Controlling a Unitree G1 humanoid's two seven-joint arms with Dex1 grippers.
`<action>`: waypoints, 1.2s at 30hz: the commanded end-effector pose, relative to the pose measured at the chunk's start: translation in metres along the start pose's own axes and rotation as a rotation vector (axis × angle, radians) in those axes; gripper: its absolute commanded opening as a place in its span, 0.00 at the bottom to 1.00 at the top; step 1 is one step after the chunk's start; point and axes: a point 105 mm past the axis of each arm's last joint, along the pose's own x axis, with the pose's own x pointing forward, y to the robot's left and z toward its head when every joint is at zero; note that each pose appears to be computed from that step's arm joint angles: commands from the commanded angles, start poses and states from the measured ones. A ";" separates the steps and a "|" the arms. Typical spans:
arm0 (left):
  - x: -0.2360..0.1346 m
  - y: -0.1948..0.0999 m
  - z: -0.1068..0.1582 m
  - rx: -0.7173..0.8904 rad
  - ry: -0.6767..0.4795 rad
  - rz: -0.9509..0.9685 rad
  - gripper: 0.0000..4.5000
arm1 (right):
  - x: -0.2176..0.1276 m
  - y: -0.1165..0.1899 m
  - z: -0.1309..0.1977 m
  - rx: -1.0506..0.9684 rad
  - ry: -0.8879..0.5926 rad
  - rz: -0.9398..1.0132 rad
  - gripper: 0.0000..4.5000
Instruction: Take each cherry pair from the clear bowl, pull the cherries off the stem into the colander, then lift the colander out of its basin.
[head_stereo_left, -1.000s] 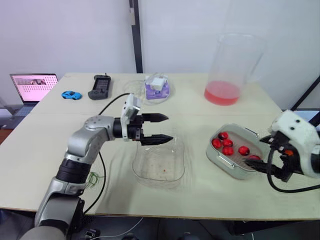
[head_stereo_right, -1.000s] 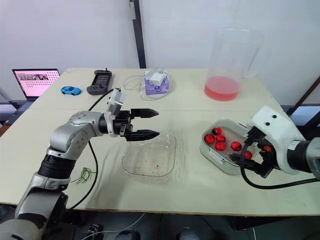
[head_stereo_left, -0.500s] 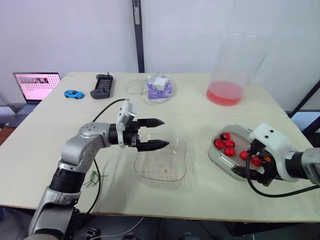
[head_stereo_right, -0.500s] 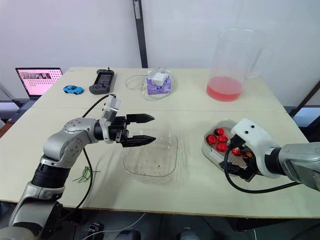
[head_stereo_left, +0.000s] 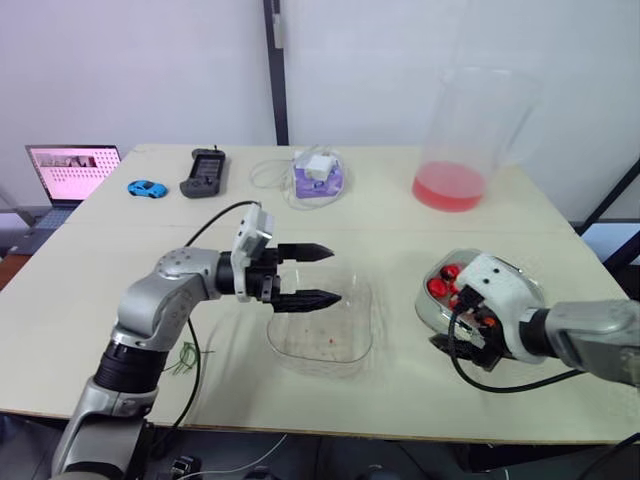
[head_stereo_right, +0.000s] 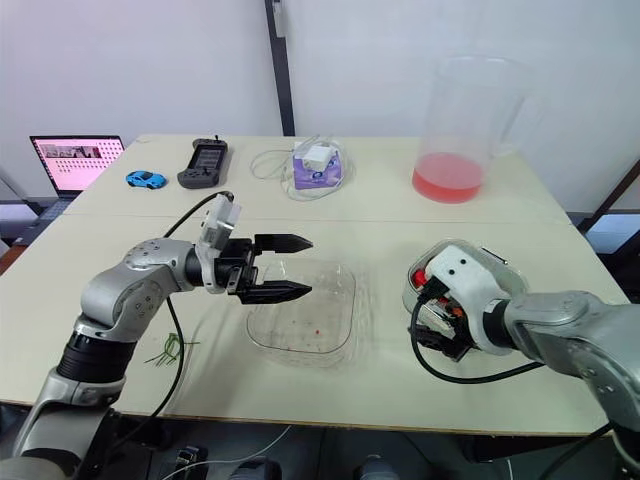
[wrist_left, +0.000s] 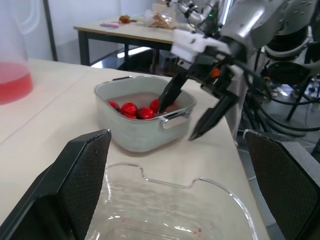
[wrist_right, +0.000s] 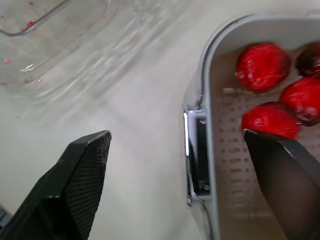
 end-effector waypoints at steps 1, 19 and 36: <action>0.002 -0.008 0.011 0.040 -0.023 -0.041 1.00 | -0.001 -0.005 0.006 0.004 -0.020 -0.034 0.71; -0.003 -0.006 0.012 0.046 -0.006 -0.013 1.00 | 0.001 -0.006 0.006 0.019 0.001 -0.028 0.35; -0.005 0.002 0.009 0.072 0.015 0.006 1.00 | -0.004 -0.008 0.006 0.005 0.009 -0.042 0.04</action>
